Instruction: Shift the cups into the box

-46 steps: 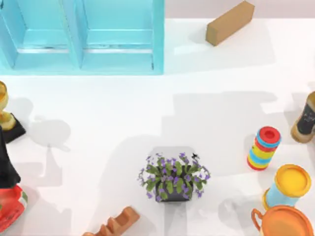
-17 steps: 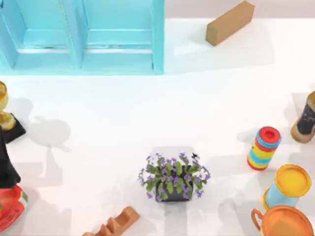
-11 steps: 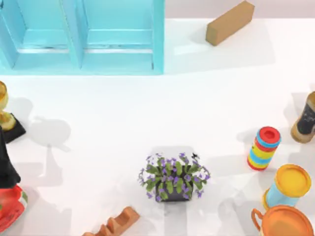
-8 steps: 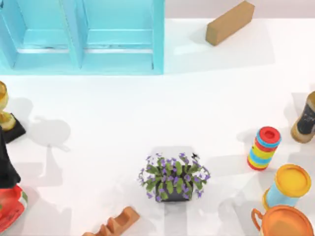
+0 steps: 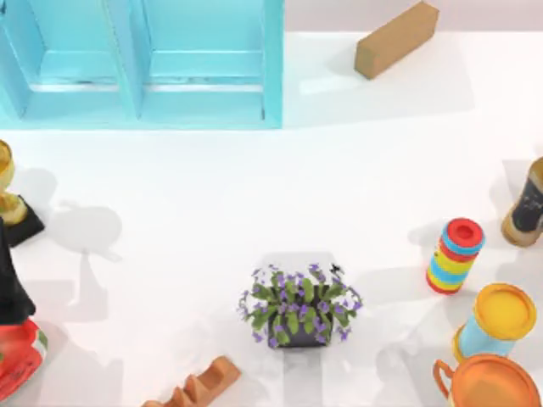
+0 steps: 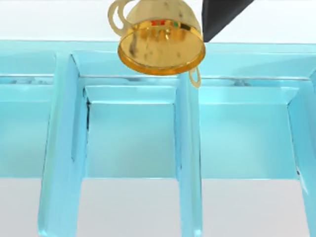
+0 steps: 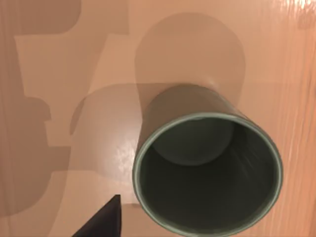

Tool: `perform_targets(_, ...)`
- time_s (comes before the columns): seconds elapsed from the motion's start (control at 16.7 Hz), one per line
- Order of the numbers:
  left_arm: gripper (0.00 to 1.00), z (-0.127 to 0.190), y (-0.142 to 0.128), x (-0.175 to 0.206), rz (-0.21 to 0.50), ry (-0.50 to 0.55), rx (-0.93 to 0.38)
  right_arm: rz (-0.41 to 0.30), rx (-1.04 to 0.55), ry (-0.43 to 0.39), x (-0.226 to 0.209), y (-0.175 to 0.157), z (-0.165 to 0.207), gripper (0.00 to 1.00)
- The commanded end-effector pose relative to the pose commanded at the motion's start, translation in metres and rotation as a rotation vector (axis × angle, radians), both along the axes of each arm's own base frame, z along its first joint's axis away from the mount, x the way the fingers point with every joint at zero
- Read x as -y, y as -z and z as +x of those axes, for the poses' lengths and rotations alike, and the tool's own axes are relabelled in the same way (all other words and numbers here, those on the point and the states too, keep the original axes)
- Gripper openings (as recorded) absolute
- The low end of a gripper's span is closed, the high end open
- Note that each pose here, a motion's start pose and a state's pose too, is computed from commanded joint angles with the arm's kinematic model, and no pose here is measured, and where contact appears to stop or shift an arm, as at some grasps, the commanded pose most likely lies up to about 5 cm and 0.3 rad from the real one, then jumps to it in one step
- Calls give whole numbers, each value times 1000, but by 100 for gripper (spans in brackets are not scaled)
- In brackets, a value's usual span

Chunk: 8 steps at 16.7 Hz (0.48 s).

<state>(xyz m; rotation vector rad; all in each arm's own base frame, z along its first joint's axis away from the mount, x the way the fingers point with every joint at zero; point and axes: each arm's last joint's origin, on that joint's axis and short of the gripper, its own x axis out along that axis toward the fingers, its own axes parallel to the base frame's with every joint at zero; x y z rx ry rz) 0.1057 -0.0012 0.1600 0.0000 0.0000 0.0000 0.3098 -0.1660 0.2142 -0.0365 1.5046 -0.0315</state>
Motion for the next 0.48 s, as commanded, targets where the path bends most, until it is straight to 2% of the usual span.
perform_targets(0.24, 100, 0, 0, 0, 0, 0, 0, 5, -11, 2, 3, -6, 2, 100)
perform_targets(0.48, 100, 0, 0, 0, 0, 0, 0, 3, -6, 2, 5, -50, 5, 100)
